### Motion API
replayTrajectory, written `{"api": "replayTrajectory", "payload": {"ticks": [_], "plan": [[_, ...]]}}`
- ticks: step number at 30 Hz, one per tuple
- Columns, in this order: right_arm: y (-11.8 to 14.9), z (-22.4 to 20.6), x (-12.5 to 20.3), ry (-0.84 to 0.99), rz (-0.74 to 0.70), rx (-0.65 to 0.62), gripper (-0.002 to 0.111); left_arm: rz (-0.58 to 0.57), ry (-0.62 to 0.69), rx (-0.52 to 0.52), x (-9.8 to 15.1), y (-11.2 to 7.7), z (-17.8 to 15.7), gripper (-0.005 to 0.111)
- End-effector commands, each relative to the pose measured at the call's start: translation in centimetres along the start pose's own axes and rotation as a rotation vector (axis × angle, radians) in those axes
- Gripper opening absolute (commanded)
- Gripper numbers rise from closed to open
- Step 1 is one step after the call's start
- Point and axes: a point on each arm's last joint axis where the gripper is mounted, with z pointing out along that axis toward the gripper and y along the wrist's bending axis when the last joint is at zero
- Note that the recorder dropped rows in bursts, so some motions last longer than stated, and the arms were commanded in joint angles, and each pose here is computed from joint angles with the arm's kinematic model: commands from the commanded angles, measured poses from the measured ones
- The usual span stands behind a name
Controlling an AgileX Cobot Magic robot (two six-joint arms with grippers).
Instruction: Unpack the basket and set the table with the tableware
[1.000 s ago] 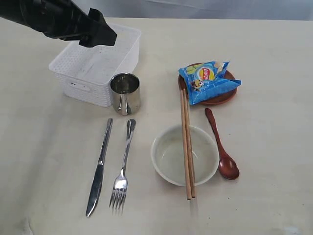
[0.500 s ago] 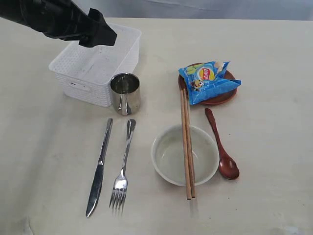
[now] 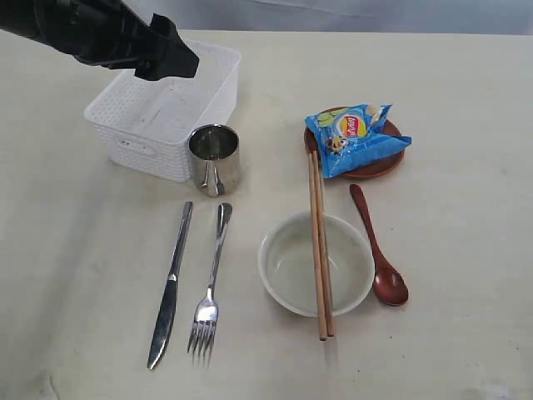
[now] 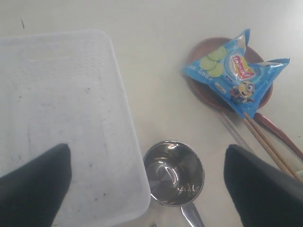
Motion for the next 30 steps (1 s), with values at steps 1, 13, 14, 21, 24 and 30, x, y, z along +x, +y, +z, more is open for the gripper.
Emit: {"api": "replayTrajectory", "payload": {"ticks": [1, 13, 14, 21, 24, 30], "plan": [[0.6, 0.0, 0.5, 0.043, -0.111, -0.064, 0.023, -0.003, -0.003, -0.003, 0.1, 0.0, -0.1, 0.081], [2.2, -0.3, 0.5, 0.045, -0.003, -0.239, 0.023, -0.003, -0.003, -0.003, 0.1, 0.0, -0.1, 0.081], [2.2, -0.3, 0.5, 0.045, -0.003, -0.239, 0.023, -0.003, -0.003, -0.003, 0.1, 0.0, -0.1, 0.081], [2.2, -0.3, 0.5, 0.045, -0.003, -0.239, 0.023, 0.001, -0.003, -0.003, 0.1, 0.0, -0.1, 0.081], [2.2, -0.3, 0.5, 0.045, -0.003, -0.239, 0.023, 0.092, -0.017, -0.045, -0.1, 0.2, -0.6, 0.081], [2.2, -0.3, 0.5, 0.045, -0.003, -0.239, 0.023, -0.033, -0.517, -0.296, 2.0, -1.3, -12.9, 0.081]]}}
